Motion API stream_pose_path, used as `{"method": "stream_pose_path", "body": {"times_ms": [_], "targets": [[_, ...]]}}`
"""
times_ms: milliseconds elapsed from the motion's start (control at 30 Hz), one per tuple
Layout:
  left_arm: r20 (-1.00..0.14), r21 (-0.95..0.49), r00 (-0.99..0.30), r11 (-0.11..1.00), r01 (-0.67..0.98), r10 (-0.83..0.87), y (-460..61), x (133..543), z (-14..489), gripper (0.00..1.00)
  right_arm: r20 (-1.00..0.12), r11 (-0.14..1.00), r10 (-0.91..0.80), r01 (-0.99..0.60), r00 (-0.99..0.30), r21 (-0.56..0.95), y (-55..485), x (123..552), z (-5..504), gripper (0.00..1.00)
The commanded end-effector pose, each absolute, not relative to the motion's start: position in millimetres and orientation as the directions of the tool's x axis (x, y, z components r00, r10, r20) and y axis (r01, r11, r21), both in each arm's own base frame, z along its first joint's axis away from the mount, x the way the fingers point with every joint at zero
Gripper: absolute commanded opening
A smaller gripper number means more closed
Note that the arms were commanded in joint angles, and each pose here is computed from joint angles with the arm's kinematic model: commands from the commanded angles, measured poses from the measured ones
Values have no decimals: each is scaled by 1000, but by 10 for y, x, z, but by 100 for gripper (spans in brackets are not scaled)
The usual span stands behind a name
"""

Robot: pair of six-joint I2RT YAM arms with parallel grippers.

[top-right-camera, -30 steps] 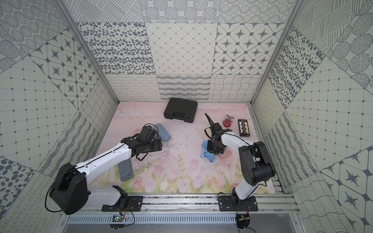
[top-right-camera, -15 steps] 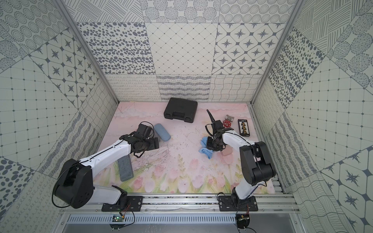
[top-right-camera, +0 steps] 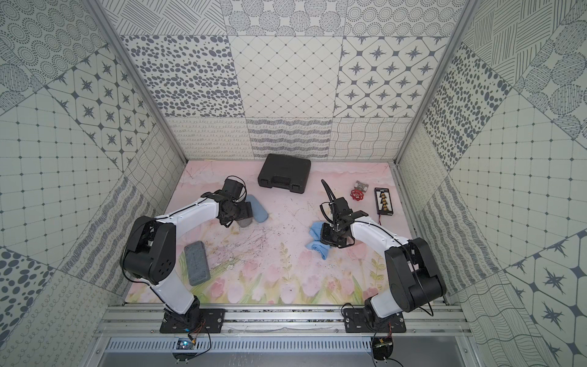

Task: Wipe the eyeglass case
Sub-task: Pick up the eyeglass case from the center of the board.

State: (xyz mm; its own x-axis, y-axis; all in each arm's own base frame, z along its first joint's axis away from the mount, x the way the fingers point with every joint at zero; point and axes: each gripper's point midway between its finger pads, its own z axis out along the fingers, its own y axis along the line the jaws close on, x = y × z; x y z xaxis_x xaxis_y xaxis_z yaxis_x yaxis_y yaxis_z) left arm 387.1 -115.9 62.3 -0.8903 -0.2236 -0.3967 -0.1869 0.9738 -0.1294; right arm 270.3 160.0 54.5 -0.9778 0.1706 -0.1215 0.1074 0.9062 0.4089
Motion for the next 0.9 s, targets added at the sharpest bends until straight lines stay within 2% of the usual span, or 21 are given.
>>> {"method": "stream_pose_path", "body": {"times_ms": [0,200,267,433,667,733,867], "targets": [[-388,-64,-903,983,-174,-185,-1068,3958,569,87,-157,896,174,90,-972,434,1660,2814,607,0],[-358,-10,-917,982,-186,-178,-969,3907,488,75,-155,896,174,91,-972,435,1672,2839,595,0],[-369,-19,-909,980,-201,-193,-937,3852,528,75,-160,898,176,92,-971,431,1662,2843,599,0],[-369,-43,-904,976,-213,-214,-917,3825,521,84,-145,888,179,96,-973,449,1708,2869,561,0],[-306,-34,-931,979,-200,-201,-887,3859,253,80,-169,898,171,83,-971,431,1675,2884,628,0],[-303,-53,-930,978,-201,-207,-876,3828,215,75,-175,901,173,84,-969,426,1653,2877,631,0],[-339,-92,-918,979,-184,-204,-885,3795,365,57,-161,896,176,90,-971,434,1669,2868,596,0]]}}
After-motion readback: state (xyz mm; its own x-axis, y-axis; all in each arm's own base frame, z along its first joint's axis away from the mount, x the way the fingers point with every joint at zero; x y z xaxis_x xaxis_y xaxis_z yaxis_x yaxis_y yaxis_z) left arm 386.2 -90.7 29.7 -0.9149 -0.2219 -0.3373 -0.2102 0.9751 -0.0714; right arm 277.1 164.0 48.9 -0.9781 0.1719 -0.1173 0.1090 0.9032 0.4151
